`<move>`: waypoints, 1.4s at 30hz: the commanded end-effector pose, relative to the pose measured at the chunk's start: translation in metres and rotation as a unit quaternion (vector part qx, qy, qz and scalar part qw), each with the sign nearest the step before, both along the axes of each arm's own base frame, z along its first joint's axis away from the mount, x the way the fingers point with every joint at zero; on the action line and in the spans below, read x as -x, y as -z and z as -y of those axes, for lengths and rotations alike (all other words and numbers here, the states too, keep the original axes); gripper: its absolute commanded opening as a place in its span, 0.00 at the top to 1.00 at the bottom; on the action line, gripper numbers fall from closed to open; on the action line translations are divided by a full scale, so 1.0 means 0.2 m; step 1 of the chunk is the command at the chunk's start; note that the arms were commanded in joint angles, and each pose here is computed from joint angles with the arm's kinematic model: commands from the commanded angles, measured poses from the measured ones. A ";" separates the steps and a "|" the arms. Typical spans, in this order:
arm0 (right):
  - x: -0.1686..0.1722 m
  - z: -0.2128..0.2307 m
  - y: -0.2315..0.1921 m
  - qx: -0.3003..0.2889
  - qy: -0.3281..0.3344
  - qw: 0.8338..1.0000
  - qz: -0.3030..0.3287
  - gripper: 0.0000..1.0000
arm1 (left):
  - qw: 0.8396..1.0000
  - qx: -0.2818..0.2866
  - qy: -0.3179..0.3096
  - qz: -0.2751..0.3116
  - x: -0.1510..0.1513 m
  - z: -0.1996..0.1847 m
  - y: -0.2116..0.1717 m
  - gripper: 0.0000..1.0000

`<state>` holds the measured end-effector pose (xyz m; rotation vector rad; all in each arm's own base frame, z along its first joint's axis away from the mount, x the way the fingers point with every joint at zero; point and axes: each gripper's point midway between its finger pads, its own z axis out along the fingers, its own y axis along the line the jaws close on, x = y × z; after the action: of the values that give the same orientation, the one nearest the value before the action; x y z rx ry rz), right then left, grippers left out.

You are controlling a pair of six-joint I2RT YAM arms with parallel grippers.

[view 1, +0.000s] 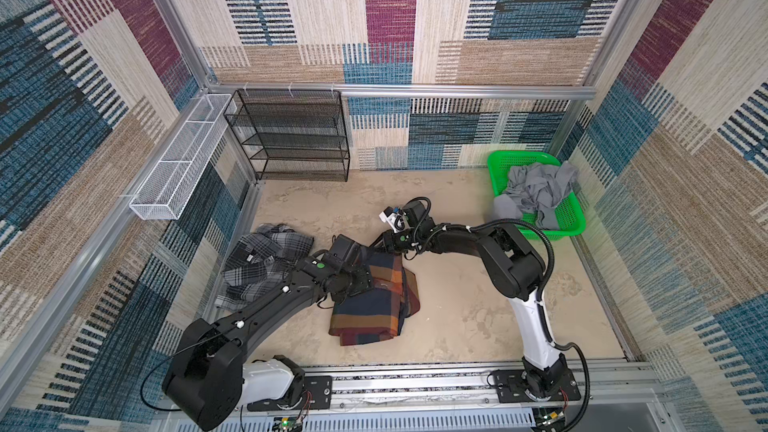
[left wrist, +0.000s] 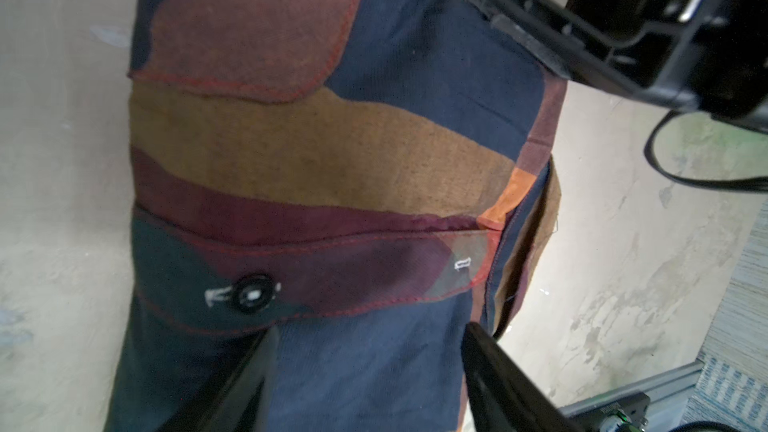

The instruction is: Fold and stack the long sleeve shirts

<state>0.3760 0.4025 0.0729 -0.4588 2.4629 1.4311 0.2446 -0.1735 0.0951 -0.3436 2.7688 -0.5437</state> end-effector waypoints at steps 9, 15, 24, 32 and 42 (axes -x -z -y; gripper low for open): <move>0.03 0.37 -0.31 0.050 0.059 0.991 0.106 0.39 | 0.998 -0.046 0.010 0.049 0.01 -0.11 -0.11 0.26; 0.08 0.36 -0.11 0.050 0.037 0.995 0.074 0.41 | 0.997 -0.057 0.013 0.052 0.00 -0.15 -0.14 0.26; 0.08 0.33 0.02 0.047 0.018 0.997 0.062 0.56 | 0.997 -0.062 0.008 0.049 0.00 -0.17 -0.13 0.26; 0.08 0.25 -0.09 0.022 0.001 0.996 0.089 0.89 | 0.997 -0.057 0.005 0.048 0.00 -0.17 -0.12 0.26; 0.05 0.14 -0.24 0.007 -0.019 0.991 0.130 1.00 | 0.998 -0.047 0.007 0.042 0.02 -0.16 -0.09 0.26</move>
<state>0.3604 0.3716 0.1127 -0.6276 2.3111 1.2851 0.2400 -0.1387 0.1125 -0.2831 2.7128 -0.3961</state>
